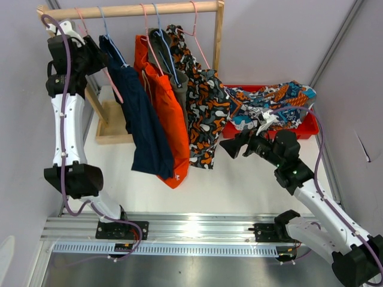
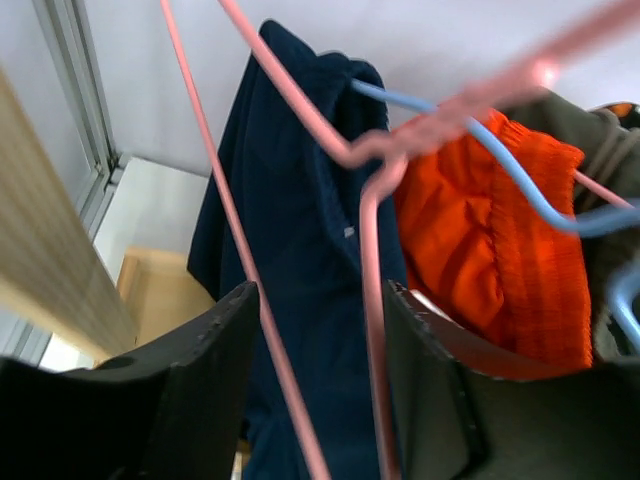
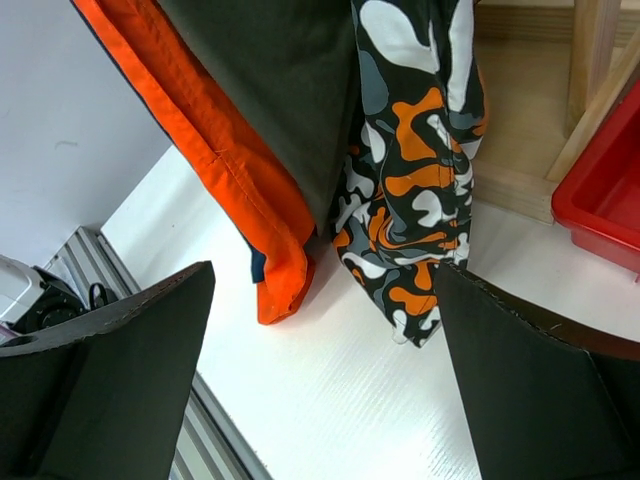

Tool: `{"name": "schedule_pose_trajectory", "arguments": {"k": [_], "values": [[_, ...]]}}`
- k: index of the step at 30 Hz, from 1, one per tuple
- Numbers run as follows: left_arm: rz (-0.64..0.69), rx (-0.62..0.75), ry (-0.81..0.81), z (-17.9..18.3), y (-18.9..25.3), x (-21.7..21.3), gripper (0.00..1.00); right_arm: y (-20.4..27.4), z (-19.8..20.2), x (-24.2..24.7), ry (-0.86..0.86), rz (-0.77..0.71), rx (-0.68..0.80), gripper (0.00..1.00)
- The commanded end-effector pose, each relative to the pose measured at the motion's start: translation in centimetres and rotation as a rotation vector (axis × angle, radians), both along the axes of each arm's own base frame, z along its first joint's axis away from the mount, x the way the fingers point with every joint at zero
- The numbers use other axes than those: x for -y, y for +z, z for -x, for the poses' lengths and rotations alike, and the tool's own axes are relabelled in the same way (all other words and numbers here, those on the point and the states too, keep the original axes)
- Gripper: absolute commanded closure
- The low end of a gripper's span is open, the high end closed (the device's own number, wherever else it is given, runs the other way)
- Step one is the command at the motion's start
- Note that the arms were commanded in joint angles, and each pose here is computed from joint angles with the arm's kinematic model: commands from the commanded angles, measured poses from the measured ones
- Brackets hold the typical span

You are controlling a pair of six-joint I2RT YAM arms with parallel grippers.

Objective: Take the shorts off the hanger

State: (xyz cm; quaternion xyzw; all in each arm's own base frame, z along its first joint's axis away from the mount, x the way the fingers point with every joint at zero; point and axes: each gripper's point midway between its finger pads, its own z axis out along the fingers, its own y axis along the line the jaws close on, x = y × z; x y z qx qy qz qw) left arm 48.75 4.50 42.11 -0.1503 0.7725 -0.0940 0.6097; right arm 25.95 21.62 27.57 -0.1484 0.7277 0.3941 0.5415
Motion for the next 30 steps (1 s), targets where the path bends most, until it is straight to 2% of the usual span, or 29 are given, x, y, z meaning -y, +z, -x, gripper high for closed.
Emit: {"name": "schedule_pose_trajectory", "arguments": {"k": [1,8,12,18,30], "values": [[-0.001,0.162,-0.016,5.8,7.4,1.1,0.41,1.0,0.5,0.3,-0.010,-0.005,0.032,0.01],[0.027,0.280,-0.068,11.7,12.8,3.5,0.37,1.6,1.2,0.2,-0.003,-0.017,0.033,0.01],[0.060,0.320,-0.174,13.3,14.1,6.2,0.38,2.0,1.4,0.2,-0.008,-0.023,0.043,0.01],[0.111,0.266,-0.260,10.7,12.3,9.1,0.41,2.0,2.0,0.0,-0.004,-0.027,0.037,0.01],[0.132,0.183,-0.225,5.2,9.0,10.7,0.45,1.5,2.6,1.4,-0.048,0.031,0.038,0.01]]}}
